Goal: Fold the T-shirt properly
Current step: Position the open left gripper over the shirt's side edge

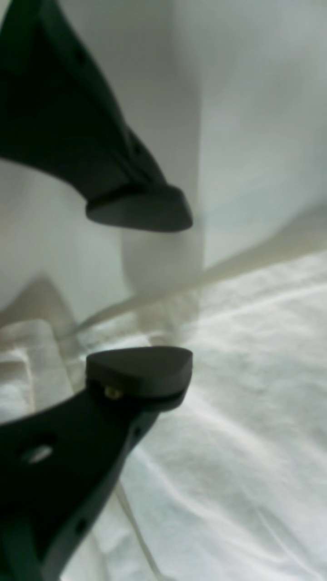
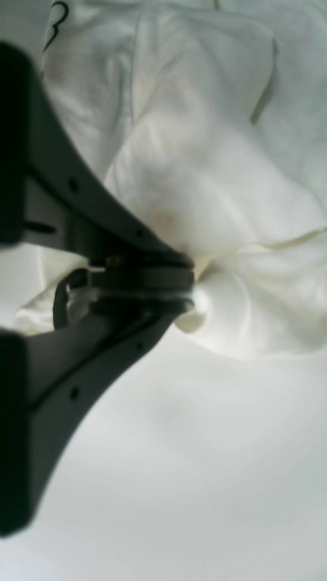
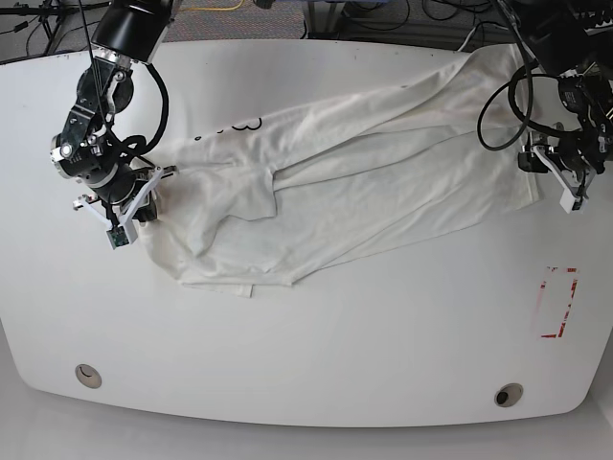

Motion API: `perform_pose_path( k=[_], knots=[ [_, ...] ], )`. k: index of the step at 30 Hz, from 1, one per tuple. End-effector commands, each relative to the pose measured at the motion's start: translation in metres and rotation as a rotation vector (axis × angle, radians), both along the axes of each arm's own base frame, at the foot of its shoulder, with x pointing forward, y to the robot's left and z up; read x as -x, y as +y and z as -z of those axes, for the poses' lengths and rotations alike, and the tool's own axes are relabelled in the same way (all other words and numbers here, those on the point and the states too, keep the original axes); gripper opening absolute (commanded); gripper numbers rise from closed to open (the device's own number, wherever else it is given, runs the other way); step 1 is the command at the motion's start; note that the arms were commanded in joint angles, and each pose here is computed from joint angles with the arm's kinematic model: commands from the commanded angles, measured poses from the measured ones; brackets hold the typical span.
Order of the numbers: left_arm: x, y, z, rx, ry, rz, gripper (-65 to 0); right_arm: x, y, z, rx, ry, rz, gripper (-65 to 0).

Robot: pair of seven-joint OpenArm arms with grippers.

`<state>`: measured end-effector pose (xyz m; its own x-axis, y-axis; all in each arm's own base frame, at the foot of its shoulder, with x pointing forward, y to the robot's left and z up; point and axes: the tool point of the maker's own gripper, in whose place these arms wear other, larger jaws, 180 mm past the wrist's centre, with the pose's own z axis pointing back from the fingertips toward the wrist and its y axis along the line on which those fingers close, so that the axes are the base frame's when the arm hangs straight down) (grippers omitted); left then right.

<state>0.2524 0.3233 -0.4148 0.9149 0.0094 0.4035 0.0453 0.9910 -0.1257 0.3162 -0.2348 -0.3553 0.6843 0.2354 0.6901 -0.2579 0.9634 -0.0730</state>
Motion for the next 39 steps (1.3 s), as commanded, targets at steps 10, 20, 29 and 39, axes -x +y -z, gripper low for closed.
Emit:
perform_pose_path(
  k=[10,20,29,39],
  knots=[
    [0.0,0.001,0.004,0.014,0.021,-0.004,-27.7,-0.008,-0.003,-0.013,0.006,-0.05,-0.005,-64.2],
    [-0.001,-0.002,0.006,0.039,0.006,-0.013,-18.0,-0.007,-0.004,-0.012,0.013,-0.045,-0.003,-64.4],
    [0.0,-0.01,0.011,0.042,0.021,0.014,-17.8,-0.006,-0.004,-0.011,0.014,-0.038,-0.002,-64.6],
    [-0.005,-0.02,0.012,0.039,0.009,0.049,-36.4,-0.005,-0.004,-0.01,0.013,-0.031,-0.003,-64.9]
  ],
)
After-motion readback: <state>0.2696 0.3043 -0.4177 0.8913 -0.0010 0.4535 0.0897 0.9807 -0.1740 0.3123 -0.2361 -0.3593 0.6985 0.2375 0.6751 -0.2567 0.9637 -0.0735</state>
